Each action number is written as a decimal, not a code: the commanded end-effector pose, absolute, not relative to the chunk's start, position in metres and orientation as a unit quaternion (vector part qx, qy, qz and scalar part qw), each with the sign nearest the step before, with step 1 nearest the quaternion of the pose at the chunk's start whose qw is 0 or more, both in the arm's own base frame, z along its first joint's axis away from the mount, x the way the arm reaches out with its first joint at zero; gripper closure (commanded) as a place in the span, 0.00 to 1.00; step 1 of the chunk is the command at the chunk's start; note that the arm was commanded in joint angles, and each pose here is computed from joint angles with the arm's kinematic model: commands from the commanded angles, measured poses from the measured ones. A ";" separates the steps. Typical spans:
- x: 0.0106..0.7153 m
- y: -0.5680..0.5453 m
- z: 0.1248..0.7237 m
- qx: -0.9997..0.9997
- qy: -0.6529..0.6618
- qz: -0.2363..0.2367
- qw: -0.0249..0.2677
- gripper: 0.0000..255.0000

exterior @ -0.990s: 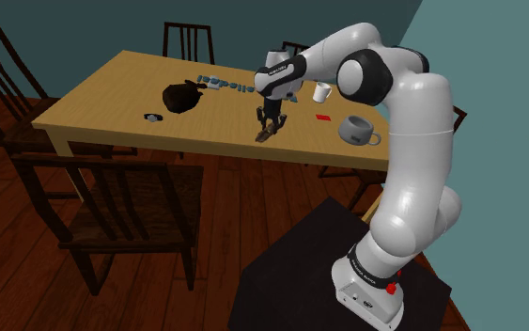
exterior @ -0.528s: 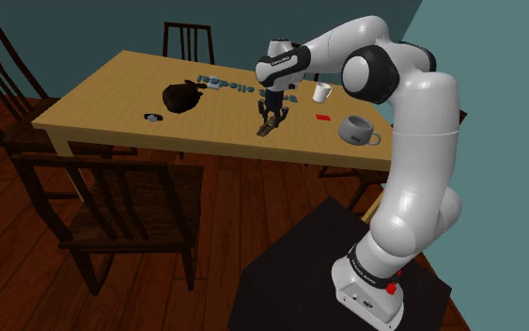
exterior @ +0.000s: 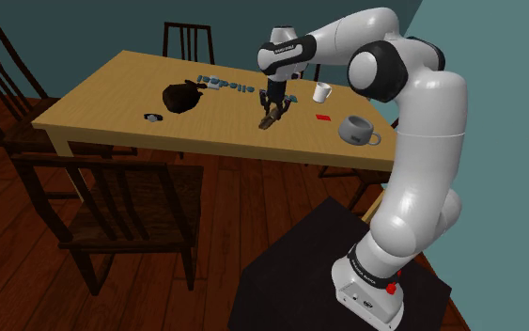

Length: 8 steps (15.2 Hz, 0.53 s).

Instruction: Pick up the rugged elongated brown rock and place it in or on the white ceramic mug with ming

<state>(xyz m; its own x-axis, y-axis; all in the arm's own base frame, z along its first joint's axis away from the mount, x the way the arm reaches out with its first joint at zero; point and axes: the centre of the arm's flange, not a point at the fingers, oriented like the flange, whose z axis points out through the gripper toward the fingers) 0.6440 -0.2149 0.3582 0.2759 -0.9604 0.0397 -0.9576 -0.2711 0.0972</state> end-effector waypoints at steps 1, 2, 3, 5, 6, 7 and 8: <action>0.645 -0.216 0.370 0.797 -0.602 -0.013 0.051 1.00; 0.645 -0.216 0.375 0.797 -0.602 -0.013 0.051 1.00; 0.645 -0.216 0.381 0.797 -0.602 -0.013 0.051 1.00; 0.645 -0.216 0.391 0.797 -0.602 -0.013 0.051 1.00; 0.645 -0.216 0.396 0.797 -0.602 -0.013 0.051 1.00; 0.645 -0.216 0.402 0.797 -0.602 -0.013 0.051 1.00; 0.645 -0.216 0.407 0.797 -0.602 -0.013 0.051 1.00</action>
<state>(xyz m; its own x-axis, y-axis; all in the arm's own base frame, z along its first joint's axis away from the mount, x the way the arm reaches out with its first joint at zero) 0.6442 -0.2164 0.4005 0.2758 -0.9604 0.0397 -0.9576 -0.2710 0.0973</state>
